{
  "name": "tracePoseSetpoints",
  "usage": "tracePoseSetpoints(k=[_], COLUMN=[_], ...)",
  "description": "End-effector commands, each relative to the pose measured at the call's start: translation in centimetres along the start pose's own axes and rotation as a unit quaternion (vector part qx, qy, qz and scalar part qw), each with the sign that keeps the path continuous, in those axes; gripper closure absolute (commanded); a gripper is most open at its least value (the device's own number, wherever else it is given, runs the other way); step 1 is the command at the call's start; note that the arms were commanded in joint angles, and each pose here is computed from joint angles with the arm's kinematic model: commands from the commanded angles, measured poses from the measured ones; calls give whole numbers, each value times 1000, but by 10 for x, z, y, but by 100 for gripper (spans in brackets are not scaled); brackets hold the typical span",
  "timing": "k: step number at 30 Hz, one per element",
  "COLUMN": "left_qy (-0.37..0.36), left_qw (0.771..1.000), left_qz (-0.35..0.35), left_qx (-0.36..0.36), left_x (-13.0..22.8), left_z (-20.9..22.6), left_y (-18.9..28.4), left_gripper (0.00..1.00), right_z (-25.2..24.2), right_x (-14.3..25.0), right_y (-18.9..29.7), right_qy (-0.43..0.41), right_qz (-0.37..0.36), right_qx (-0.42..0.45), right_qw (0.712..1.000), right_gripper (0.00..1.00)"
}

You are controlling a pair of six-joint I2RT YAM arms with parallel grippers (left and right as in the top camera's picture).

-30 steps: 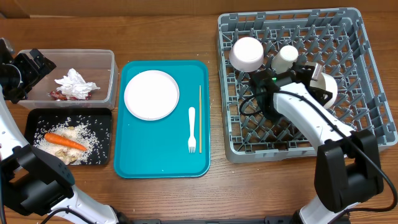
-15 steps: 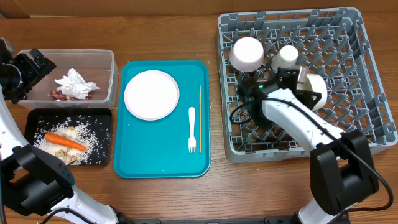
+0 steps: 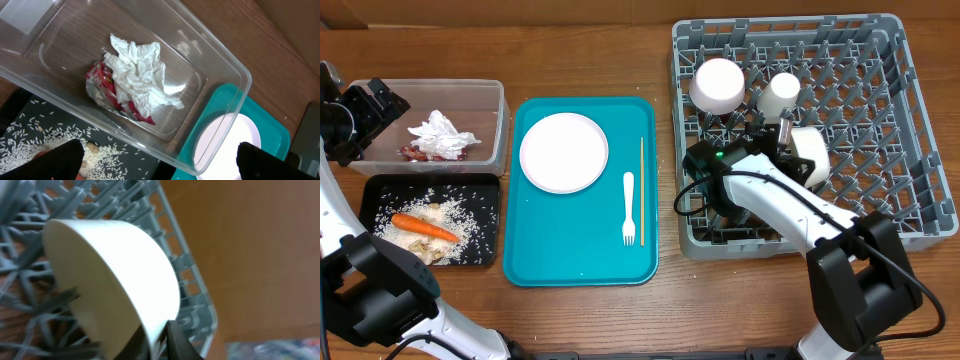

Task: Sort waste into correct bins and load items into the dishwasher rack
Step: 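Lower the white bowl into the rack's right area with the right gripper, then open the right gripper, release the bowl, and raise it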

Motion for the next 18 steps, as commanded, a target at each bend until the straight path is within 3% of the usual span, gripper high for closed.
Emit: tracePoseSetpoints(k=[1, 10, 12, 18], left_qy=[3, 3, 3, 3], left_qw=[1000, 1000, 1000, 1000], left_qz=[5, 5, 5, 5], left_qx=[-2, -2, -2, -2], left_x=[1, 1, 1, 1], left_z=[-1, -1, -1, -1], left_y=[-4, -4, -4, -4], left_gripper=[0, 1, 0, 0], right_z=[10, 10, 11, 19], right_x=[7, 7, 7, 1], right_y=[7, 7, 7, 16], right_qy=[-13, -13, -14, -17], right_qz=[27, 27, 30, 67], right_qx=[-42, -42, -46, -104], right_qw=[999, 999, 998, 992], right_gripper=[83, 58, 48, 34])
Point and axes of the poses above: each gripper's point midway between its finger pads, its own y axis back along the fingers, its own z axis along the line the jaws close on, x = y × z, the point moved 4 cm from there along y, back along the fingers, and after that the axes turned 5 degrees about y, right-handed, at the moved point
